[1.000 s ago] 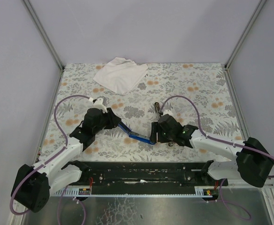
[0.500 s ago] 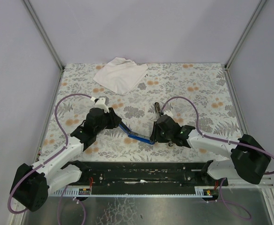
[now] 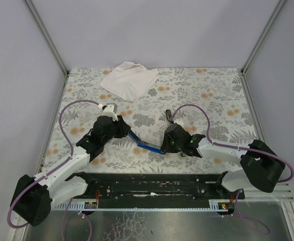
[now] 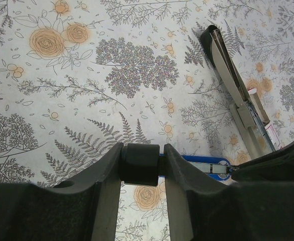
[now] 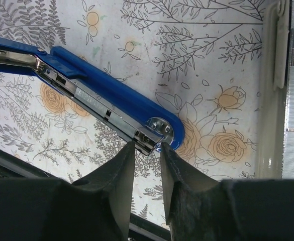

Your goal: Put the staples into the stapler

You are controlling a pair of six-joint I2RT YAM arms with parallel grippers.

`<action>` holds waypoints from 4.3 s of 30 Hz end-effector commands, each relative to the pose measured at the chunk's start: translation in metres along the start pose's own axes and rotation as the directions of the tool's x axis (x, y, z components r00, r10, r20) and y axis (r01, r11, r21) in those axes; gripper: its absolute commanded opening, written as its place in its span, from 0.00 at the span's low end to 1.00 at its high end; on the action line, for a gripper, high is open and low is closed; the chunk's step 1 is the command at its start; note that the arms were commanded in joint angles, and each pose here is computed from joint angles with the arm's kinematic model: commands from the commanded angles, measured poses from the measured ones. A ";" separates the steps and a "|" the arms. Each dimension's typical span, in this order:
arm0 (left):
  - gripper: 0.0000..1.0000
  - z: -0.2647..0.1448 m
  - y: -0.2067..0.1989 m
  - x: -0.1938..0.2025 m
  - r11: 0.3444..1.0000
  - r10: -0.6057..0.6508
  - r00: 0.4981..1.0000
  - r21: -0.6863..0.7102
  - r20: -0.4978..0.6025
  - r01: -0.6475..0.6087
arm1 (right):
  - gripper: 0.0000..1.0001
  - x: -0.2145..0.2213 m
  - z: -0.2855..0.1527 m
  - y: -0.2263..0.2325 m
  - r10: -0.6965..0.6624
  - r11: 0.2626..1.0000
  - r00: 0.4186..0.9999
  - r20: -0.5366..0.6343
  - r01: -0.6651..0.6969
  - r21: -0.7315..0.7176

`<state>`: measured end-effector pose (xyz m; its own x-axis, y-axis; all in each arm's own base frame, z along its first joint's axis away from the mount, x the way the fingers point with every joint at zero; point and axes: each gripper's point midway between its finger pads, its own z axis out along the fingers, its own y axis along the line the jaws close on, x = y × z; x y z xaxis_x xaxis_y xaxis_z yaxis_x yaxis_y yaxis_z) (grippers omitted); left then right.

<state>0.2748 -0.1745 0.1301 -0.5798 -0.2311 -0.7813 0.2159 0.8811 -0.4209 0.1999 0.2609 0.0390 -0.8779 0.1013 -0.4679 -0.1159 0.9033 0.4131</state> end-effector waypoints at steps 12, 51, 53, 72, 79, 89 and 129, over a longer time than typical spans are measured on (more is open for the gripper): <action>0.14 -0.004 -0.045 -0.019 0.994 0.107 0.992 0.031 0.061 -0.109 | 0.31 0.002 0.016 0.006 -0.001 0.999 1.000 0.014 0.002 -0.048; 0.93 0.025 -0.101 0.026 0.965 0.199 0.980 0.174 -0.002 -0.196 | 0.60 -0.015 -0.012 0.002 -0.278 0.957 0.959 0.045 0.281 -0.072; 0.93 0.027 -0.099 0.018 0.960 0.178 0.984 0.218 0.018 -0.177 | 0.66 -0.018 -0.019 -0.004 -0.280 0.956 0.959 0.034 0.282 -0.079; 0.90 0.047 -0.095 0.104 0.794 0.518 0.846 0.440 -0.125 -0.420 | 0.87 -0.042 -0.038 -0.013 -0.222 0.962 0.972 0.084 0.232 -0.147; 0.72 0.066 -0.081 0.118 0.815 0.553 0.813 0.319 -0.182 -0.483 | 0.88 -0.047 -0.043 -0.013 -0.208 0.964 0.972 0.107 0.223 -0.144; 0.47 0.091 -0.082 0.119 0.947 0.309 0.912 0.004 -0.270 -0.320 | 0.88 -0.061 -0.051 -0.016 -0.166 0.978 0.975 0.147 0.182 -0.101; 0.45 0.035 -0.081 0.141 0.950 0.301 0.897 0.025 -0.323 -0.310 | 0.99 -0.070 -0.075 -0.001 -0.107 0.969 0.964 0.243 0.155 -0.190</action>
<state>0.1948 -0.2754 0.0248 -0.7225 0.2516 -0.6439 0.4434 0.8833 -0.1524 0.2203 0.2149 0.1163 -0.7412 0.0652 -0.6681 -0.3269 0.8342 0.4441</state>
